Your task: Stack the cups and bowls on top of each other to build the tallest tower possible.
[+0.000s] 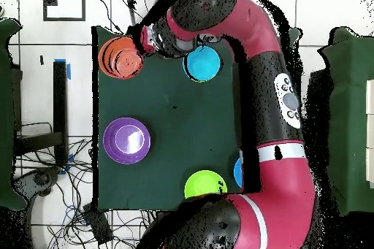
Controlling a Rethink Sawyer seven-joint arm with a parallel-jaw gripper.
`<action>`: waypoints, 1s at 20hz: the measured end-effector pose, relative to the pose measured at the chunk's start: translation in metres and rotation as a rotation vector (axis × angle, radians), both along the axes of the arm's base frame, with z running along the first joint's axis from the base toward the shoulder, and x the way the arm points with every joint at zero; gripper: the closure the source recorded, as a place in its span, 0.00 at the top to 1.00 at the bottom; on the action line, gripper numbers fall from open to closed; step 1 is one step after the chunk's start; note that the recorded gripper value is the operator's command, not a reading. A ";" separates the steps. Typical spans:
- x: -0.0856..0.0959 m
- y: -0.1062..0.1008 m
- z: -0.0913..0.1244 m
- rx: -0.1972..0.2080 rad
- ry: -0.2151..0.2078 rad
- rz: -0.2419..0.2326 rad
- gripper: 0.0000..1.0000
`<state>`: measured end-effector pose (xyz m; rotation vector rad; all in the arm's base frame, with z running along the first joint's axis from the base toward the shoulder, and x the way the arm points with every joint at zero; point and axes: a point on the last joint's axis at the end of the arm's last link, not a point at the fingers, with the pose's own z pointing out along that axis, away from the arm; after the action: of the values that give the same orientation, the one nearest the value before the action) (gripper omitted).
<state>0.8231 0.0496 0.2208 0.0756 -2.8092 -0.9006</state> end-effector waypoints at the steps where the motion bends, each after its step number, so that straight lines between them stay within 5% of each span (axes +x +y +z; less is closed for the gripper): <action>1: 0.001 -0.003 -0.001 0.001 0.009 0.007 0.00; 12: 0.010 -0.032 -0.012 0.020 0.091 0.070 0.00; 20: 0.015 -0.051 -0.025 0.036 0.113 0.135 0.00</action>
<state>0.8379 -0.0011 0.1954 0.2107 -2.6485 -0.8947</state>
